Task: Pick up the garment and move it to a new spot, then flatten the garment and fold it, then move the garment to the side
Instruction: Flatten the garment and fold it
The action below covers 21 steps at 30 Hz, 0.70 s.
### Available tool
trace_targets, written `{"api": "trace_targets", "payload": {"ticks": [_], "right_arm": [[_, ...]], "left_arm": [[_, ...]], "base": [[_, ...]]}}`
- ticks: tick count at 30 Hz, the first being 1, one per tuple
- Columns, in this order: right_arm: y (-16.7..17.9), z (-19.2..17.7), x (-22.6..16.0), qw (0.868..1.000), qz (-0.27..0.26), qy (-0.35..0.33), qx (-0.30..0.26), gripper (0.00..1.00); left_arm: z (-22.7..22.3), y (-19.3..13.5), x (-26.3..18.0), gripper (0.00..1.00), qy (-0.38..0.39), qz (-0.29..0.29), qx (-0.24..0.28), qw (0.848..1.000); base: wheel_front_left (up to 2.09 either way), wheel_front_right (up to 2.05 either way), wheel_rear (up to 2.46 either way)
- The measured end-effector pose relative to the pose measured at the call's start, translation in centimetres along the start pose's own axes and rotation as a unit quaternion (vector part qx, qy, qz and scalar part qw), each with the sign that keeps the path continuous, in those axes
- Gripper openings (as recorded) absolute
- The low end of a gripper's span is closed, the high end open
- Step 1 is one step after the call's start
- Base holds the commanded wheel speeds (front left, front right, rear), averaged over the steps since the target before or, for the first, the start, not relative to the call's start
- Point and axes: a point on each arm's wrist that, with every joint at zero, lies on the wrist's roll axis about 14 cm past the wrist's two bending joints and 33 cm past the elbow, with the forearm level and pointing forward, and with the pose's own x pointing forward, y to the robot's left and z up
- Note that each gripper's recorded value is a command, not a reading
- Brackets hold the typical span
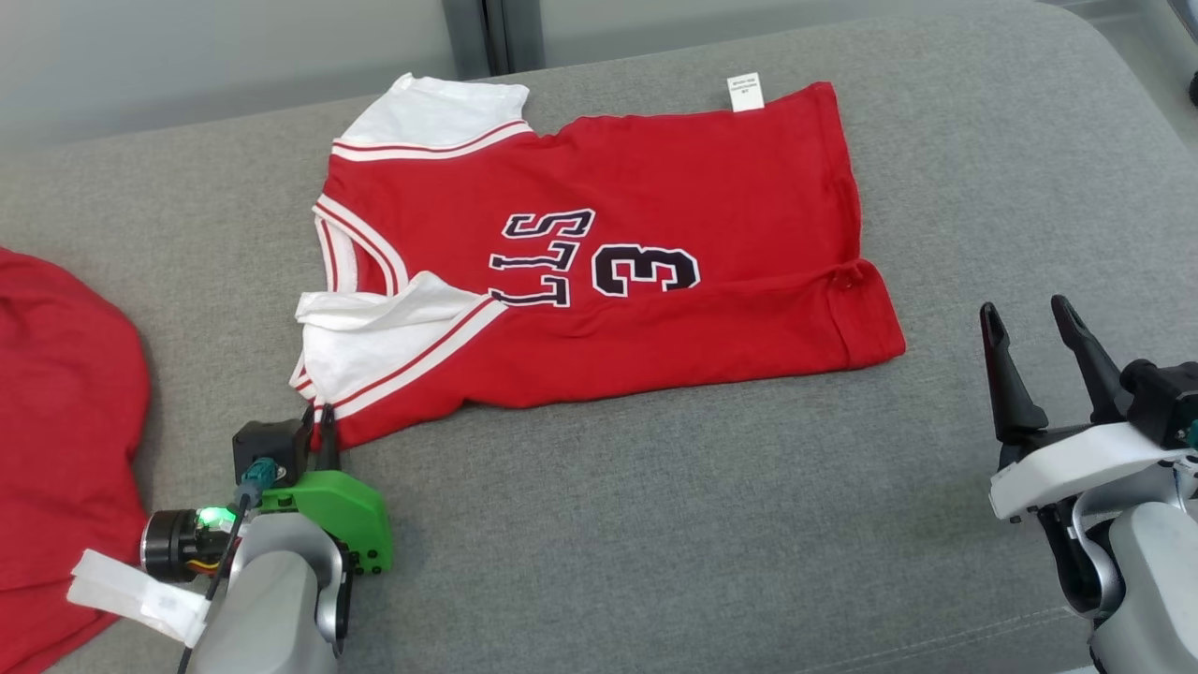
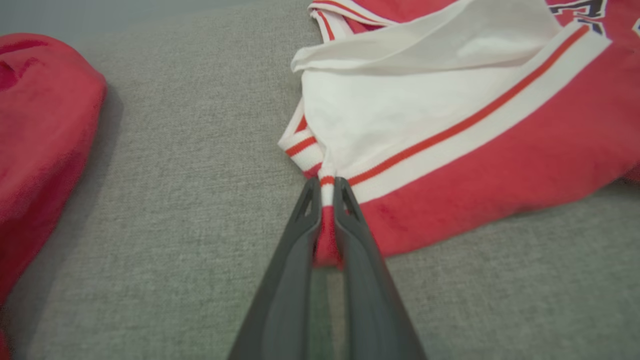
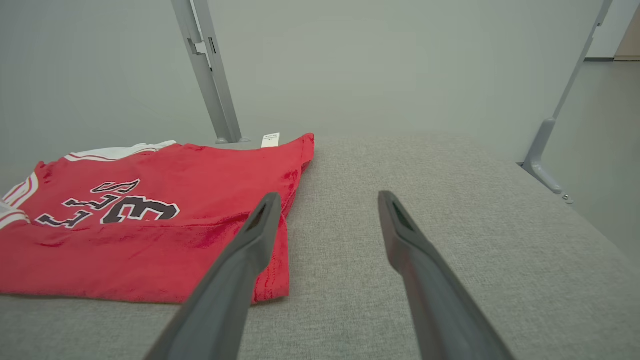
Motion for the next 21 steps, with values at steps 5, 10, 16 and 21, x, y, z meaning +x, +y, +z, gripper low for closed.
{"api": "trace_targets", "payload": {"ticks": [5, 10, 16, 21], "right_arm": [[0.1, -3.5, 0.8, 0.998, -0.003, 0.056, 0.008, 1.00], [1.3, -6.3, 1.7, 0.994, 0.008, 0.103, 0.019, 1.00], [2.1, -8.8, 2.6, 0.988, 0.011, 0.150, 0.029, 1.00], [3.6, -9.0, 3.7, 0.986, 0.023, 0.155, 0.050, 1.00]], "left_arm": [[2.6, 0.3, -0.5, 0.00, -0.046, 0.005, -0.007, 0.999], [5.4, 0.9, -1.6, 0.00, -0.099, 0.013, -0.010, 0.995], [5.8, 1.5, -3.0, 0.00, -0.115, 0.019, -0.004, 0.993], [5.2, 1.4, -3.8, 0.00, -0.112, 0.017, 0.001, 0.994]], "base": [[0.00, 0.00, 0.00], [0.00, 0.00, 0.00], [0.00, 0.00, 0.00], [0.00, 0.00, 0.00]]}}
